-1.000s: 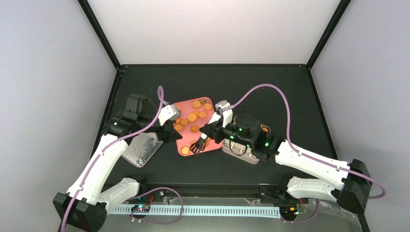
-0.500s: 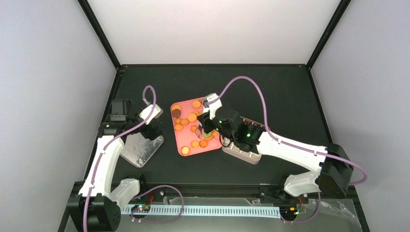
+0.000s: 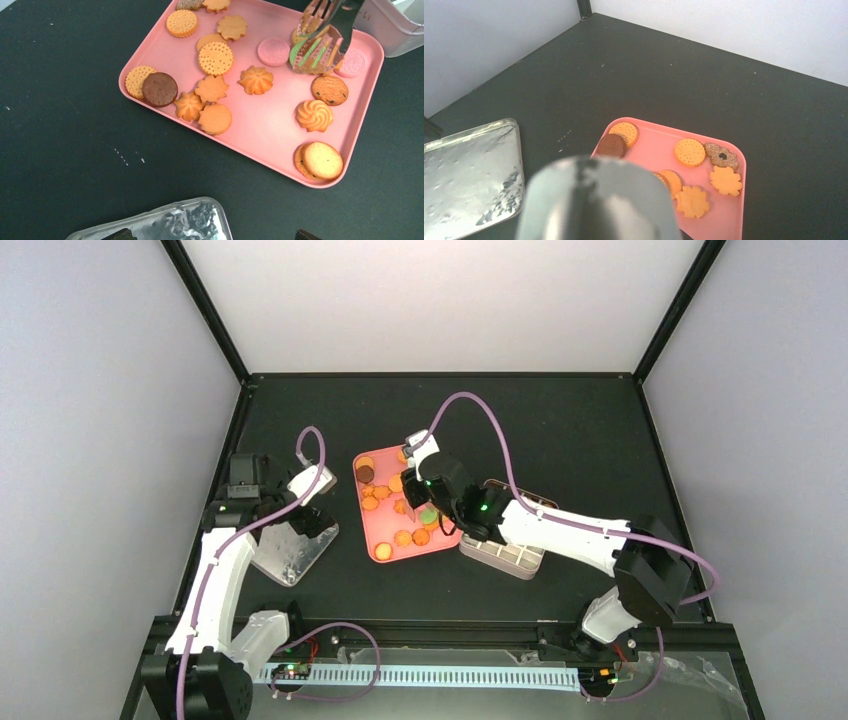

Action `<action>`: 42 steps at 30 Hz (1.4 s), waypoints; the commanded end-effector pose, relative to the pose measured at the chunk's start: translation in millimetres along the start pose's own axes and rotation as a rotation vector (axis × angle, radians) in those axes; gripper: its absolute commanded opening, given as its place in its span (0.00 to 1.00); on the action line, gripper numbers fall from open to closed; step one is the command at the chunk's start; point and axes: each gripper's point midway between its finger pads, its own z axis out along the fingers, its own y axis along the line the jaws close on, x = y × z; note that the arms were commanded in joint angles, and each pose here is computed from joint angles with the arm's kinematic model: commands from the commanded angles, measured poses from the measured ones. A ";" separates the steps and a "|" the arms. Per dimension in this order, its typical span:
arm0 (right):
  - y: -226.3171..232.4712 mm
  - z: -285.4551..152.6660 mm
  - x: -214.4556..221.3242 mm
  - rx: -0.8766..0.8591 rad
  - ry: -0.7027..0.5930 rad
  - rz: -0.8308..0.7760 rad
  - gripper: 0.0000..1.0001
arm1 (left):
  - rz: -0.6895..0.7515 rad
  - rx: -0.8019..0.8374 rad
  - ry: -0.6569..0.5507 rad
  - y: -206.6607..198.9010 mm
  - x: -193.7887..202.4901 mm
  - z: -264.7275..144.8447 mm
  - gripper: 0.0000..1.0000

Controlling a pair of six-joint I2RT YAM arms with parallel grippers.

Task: Pack the cookies
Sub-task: Pick up the fake cookies from the plate.

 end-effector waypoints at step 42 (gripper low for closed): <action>-26.3 -12.7 -11.3 0.047 -0.060 0.046 0.23 | 0.007 0.017 -0.021 -4.4 -1.5 -1.8 0.85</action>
